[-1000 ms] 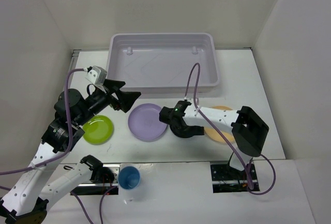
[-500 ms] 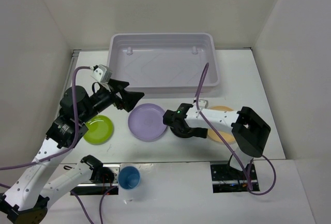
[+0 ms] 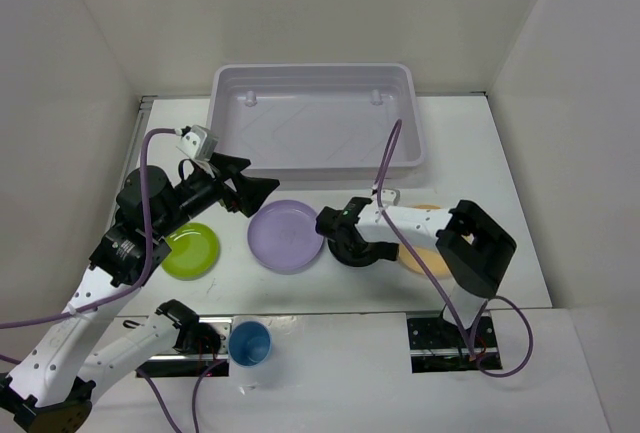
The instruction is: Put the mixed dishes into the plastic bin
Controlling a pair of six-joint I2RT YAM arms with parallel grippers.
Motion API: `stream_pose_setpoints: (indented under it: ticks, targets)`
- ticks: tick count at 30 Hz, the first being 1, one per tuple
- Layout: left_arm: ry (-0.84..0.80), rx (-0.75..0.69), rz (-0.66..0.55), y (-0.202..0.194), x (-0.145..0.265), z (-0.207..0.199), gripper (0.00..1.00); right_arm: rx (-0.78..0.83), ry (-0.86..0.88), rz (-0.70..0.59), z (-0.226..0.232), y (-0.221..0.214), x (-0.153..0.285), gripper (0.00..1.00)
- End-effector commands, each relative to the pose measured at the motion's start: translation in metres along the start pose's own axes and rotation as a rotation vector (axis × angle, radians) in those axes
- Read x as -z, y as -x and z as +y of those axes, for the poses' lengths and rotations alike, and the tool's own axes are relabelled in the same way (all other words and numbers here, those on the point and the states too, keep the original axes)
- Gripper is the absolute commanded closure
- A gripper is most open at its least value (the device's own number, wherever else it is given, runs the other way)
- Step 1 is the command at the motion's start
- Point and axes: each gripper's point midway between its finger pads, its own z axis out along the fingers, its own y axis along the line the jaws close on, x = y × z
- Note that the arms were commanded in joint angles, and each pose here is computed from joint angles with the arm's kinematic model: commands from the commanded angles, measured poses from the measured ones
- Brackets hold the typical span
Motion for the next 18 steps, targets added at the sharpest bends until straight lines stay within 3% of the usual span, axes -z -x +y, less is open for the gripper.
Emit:
stream_pose_setpoints:
  ticks: [1,18]
  targets:
    - [-0.03,-0.002,-0.043,0.011,0.001,-0.008,0.04,-0.025,0.007,-0.065,0.015,0.019,-0.012,0.35]
    - [-0.027,0.001,-0.034,0.009,-0.001,-0.006,0.04,-0.15,-0.012,-0.064,-0.001,0.055,-0.036,0.51]
